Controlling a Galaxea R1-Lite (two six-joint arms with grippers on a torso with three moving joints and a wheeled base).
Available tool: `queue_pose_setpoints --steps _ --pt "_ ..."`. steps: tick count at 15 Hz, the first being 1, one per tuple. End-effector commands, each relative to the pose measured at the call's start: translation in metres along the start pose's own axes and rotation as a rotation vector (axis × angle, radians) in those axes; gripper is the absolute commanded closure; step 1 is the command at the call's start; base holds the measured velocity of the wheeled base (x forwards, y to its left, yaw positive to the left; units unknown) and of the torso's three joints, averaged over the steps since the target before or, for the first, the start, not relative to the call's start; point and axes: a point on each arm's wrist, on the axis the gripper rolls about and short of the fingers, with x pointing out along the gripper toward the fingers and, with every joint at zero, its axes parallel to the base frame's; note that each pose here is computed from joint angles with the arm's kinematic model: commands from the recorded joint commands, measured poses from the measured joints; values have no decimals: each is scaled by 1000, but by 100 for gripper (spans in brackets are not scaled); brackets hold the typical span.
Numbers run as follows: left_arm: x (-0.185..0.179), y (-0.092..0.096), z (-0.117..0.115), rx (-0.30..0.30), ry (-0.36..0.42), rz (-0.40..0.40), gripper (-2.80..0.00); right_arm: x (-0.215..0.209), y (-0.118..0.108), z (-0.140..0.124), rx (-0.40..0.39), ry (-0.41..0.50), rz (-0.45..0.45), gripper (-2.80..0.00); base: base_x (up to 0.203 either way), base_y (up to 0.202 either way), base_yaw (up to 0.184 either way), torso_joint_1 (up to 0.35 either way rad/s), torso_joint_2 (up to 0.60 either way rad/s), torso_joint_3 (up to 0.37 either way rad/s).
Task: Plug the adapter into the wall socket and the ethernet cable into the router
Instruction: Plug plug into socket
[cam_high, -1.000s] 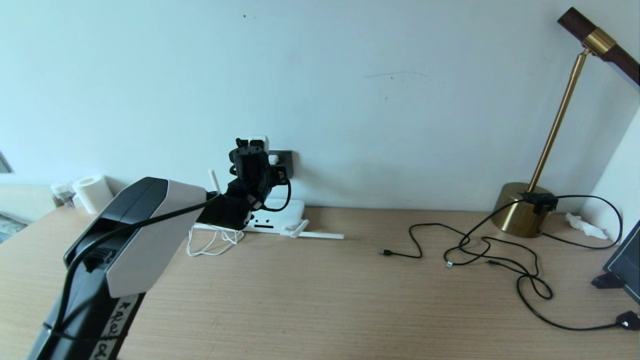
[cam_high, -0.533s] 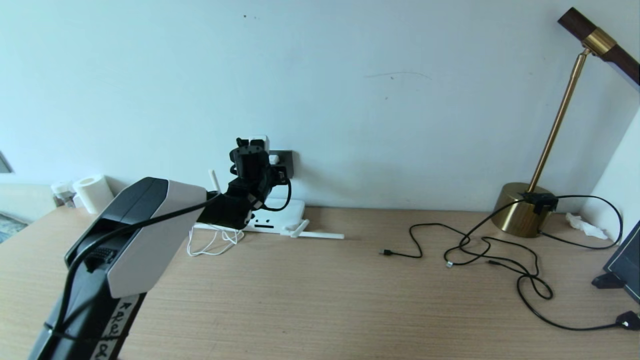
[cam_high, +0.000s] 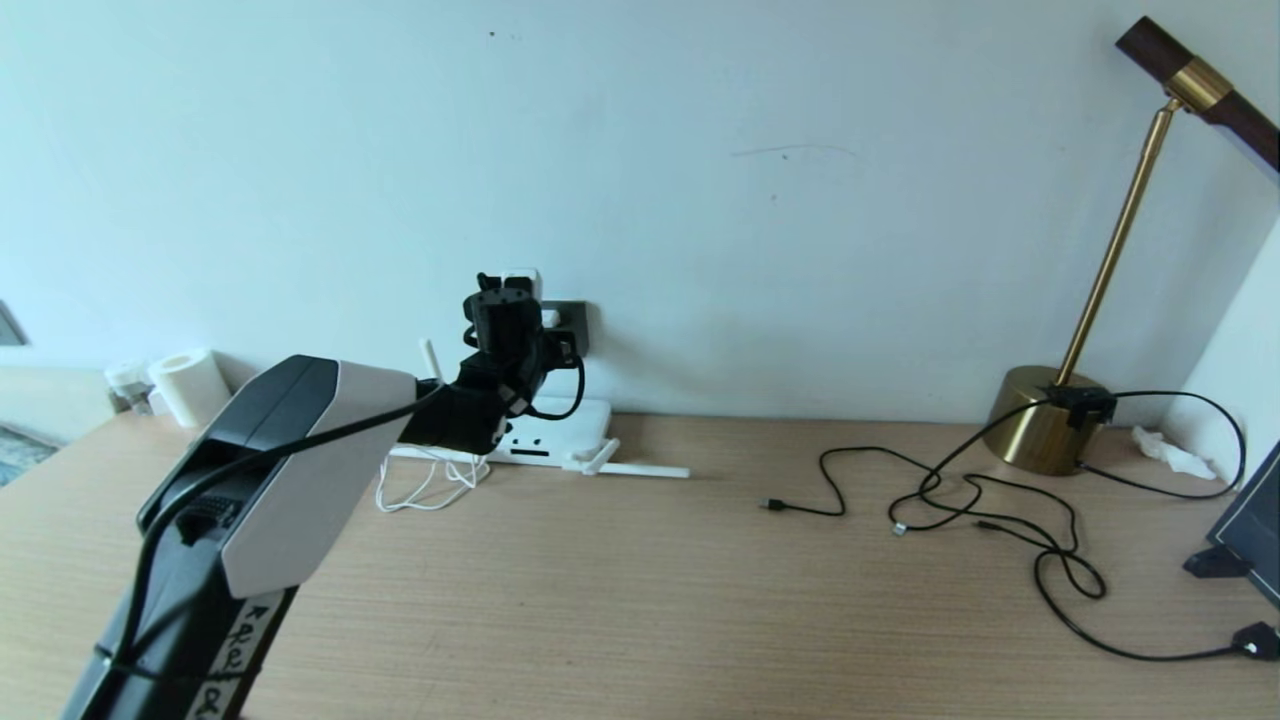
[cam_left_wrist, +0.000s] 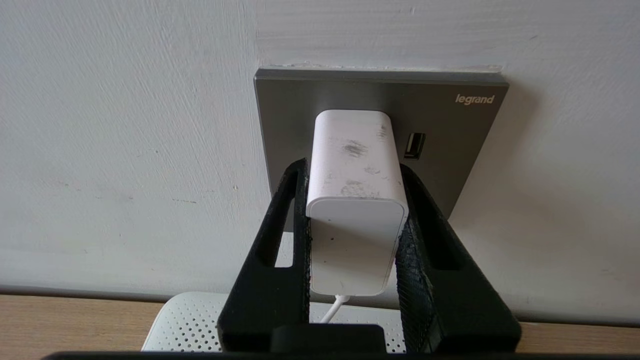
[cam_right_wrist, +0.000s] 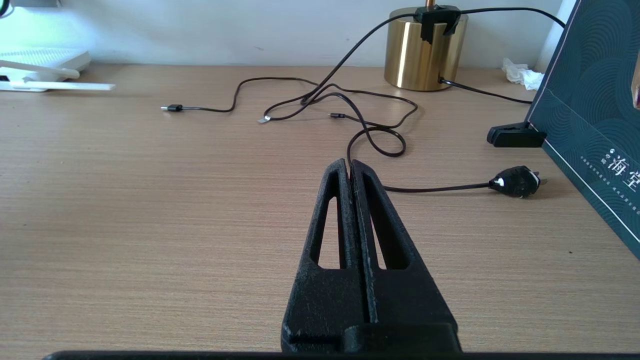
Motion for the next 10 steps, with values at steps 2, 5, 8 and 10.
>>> queue_pose_setpoints --steps 2,5,8,10 --pt "-1 -3 0 -3 -8 -6 0 1 0 -3 -1 11 -1 0 0 0 0 0 0 0" --pt "-1 -3 1 -3 -9 -6 0 1 0 -3 -1 11 -1 0 0 0 0 0 0 0" --pt "-2 -5 1 -3 -9 -11 0 1 0 -3 -1 11 0 0 0 0 0 0 0 0" --pt "-2 -8 1 -4 -12 -17 -280 1 0 -3 -1 11 0 0 0 0 0 0 0 0"
